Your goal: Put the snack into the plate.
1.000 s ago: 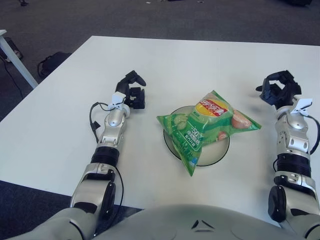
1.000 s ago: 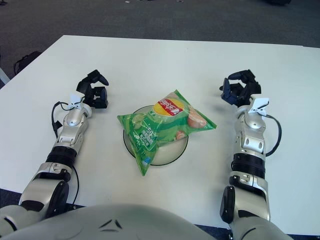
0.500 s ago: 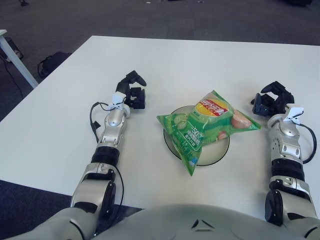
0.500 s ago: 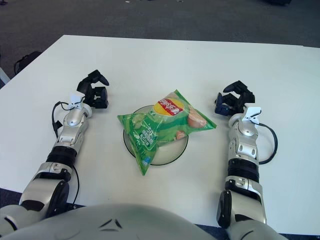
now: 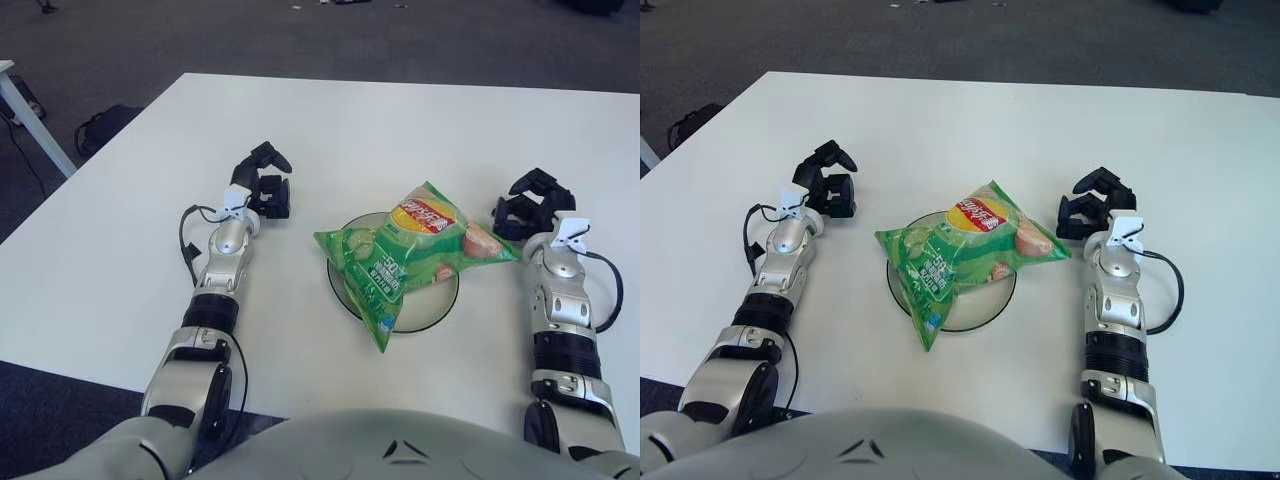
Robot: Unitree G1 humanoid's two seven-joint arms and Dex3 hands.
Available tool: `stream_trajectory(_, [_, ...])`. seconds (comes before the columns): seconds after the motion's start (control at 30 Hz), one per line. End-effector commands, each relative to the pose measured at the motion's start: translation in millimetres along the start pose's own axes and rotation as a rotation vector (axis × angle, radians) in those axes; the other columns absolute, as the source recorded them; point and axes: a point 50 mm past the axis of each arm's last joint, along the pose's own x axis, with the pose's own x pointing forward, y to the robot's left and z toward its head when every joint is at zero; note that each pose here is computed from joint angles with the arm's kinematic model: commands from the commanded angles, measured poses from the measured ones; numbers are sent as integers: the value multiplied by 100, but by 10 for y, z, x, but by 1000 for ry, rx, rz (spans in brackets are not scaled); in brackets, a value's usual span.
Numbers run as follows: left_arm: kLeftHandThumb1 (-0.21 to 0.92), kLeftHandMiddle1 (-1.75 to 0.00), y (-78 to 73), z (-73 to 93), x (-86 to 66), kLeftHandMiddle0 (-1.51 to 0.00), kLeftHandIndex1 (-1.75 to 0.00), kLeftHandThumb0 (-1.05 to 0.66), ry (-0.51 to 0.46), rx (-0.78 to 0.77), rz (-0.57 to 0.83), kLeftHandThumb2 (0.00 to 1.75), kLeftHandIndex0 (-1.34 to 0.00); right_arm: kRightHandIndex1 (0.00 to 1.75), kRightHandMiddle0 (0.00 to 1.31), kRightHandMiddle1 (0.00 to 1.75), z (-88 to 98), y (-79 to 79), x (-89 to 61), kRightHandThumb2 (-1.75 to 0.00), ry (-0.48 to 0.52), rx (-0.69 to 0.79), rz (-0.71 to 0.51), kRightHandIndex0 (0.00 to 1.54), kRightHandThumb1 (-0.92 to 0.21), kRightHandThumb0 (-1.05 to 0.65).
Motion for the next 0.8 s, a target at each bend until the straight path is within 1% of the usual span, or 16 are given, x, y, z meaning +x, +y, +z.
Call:
stream_trajectory(0.0, [21,-175,-71,-357,-335,-139,-175,-53,151,-44,17,145,-71,149,79,175,-259,62,-94,-175,136,-41,12,100,15,0])
stream_trajectory(0.23, [21,-175,-71,-356,-343,-138,-175,-53,154,-53,13,145,-71,160,75,175,-399,120,-158,-175,190,-65,24,94,11,0])
stream_trajectory(0.3, [21,-175,-72,-357,-348,-138,-175,-53,153,-53,11,145,-71,162,74,175,-411,122,-161,-175,192,-63,20,93,10,0])
stream_trajectory(0.57, [21,-175,-74,-364,-350,-139,-175,-53,156,-52,6,145,-71,165,71,175,-432,133,-184,-175,146,-34,8,93,9,-1])
stream_trajectory(0.77, [21,-175,-76,-364,-350,-139,-175,-53,159,-68,3,144,-70,166,70,175,-439,137,-189,-175,119,-26,20,93,9,-1])
